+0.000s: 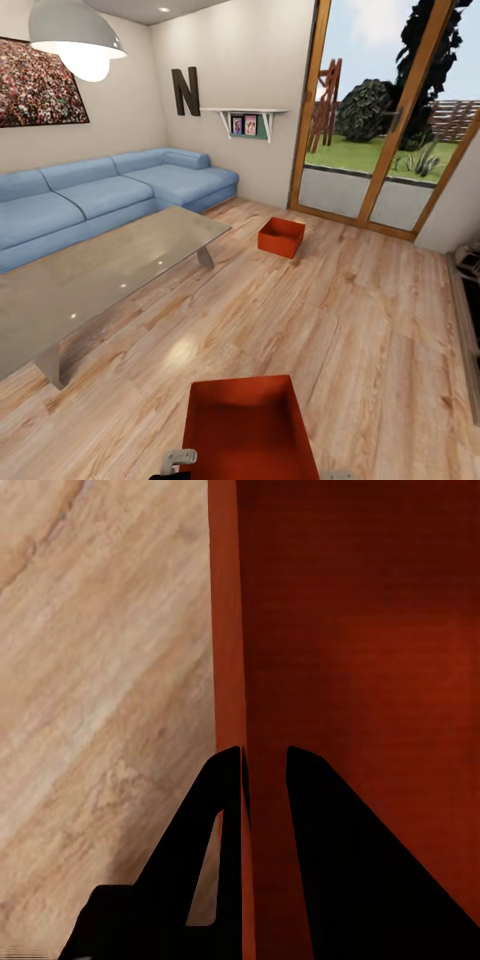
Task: Move the two storage containers from the living room to the garage. In the garage, place one container on the floor and stack the other container on top of it (either order is fine).
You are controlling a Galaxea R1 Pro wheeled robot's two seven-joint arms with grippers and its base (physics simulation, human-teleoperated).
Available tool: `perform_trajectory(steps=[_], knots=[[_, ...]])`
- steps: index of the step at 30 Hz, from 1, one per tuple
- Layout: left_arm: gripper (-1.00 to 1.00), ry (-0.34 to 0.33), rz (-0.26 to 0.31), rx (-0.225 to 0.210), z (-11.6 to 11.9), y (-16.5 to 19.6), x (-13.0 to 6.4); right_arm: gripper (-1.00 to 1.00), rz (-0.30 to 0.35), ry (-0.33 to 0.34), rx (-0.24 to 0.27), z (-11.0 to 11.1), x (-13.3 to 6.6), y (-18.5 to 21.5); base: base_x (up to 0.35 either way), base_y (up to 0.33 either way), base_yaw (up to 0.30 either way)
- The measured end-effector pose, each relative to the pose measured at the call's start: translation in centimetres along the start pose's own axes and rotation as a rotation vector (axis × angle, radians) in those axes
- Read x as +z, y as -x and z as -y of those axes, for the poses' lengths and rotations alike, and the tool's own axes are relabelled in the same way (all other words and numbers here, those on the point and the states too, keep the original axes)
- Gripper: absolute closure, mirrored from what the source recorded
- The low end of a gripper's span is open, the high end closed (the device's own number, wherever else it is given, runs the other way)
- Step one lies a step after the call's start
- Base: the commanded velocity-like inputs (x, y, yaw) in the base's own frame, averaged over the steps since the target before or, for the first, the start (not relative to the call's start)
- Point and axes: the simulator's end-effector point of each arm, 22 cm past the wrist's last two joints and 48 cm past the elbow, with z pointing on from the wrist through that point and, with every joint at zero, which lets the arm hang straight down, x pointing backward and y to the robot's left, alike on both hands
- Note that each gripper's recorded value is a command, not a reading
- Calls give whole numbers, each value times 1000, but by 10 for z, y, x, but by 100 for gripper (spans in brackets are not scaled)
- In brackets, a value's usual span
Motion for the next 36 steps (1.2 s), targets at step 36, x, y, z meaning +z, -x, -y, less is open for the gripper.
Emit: perform_trajectory(steps=[36], knots=[[100,2,-24,-2,-1,-11,4,100,-24,1,0,0,5,-10,0,-19,257]])
